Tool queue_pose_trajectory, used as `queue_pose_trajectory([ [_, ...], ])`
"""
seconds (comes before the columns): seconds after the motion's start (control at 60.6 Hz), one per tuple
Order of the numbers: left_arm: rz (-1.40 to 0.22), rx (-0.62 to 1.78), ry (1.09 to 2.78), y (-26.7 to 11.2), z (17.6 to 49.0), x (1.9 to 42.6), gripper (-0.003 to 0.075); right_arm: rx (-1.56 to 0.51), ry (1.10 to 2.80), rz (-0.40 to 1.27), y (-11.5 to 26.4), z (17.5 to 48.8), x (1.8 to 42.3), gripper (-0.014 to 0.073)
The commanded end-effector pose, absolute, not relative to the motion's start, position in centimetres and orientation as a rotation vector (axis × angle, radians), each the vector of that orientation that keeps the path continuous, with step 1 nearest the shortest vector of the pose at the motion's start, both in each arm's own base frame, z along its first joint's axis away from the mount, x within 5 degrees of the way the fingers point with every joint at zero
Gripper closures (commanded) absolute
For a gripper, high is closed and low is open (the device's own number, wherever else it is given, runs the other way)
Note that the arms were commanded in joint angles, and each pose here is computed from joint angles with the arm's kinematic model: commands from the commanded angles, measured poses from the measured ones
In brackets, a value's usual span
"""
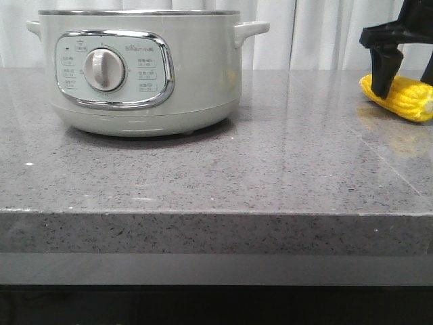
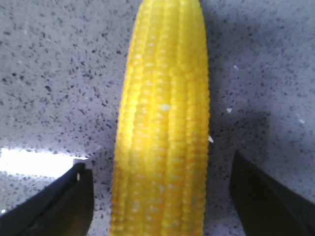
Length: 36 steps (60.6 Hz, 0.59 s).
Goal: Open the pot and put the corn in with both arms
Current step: 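Close the right gripper on the corn cob and lift it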
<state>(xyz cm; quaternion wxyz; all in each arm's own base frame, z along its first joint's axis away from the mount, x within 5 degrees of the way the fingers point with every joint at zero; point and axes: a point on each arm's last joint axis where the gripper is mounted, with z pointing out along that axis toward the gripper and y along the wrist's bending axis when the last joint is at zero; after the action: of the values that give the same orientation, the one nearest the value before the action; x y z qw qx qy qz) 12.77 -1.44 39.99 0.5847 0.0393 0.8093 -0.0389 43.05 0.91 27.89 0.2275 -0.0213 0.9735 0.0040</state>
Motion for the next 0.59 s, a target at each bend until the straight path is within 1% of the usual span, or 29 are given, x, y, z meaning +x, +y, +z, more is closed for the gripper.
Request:
queue_pose_trajectory([
  [0.0, -0.107, 0.072, 1.687, -1.40, 42.77, 12.48, 0.0441, -0.061, 2.581, -0.008, 0.57, 30.67, 42.90, 0.0015],
  [0.578, -0.107, 0.072, 1.689, -1.40, 42.75, 12.53, 0.0441, -0.063, 2.647, -0.007, 0.56, 30.06, 42.57, 0.0015],
])
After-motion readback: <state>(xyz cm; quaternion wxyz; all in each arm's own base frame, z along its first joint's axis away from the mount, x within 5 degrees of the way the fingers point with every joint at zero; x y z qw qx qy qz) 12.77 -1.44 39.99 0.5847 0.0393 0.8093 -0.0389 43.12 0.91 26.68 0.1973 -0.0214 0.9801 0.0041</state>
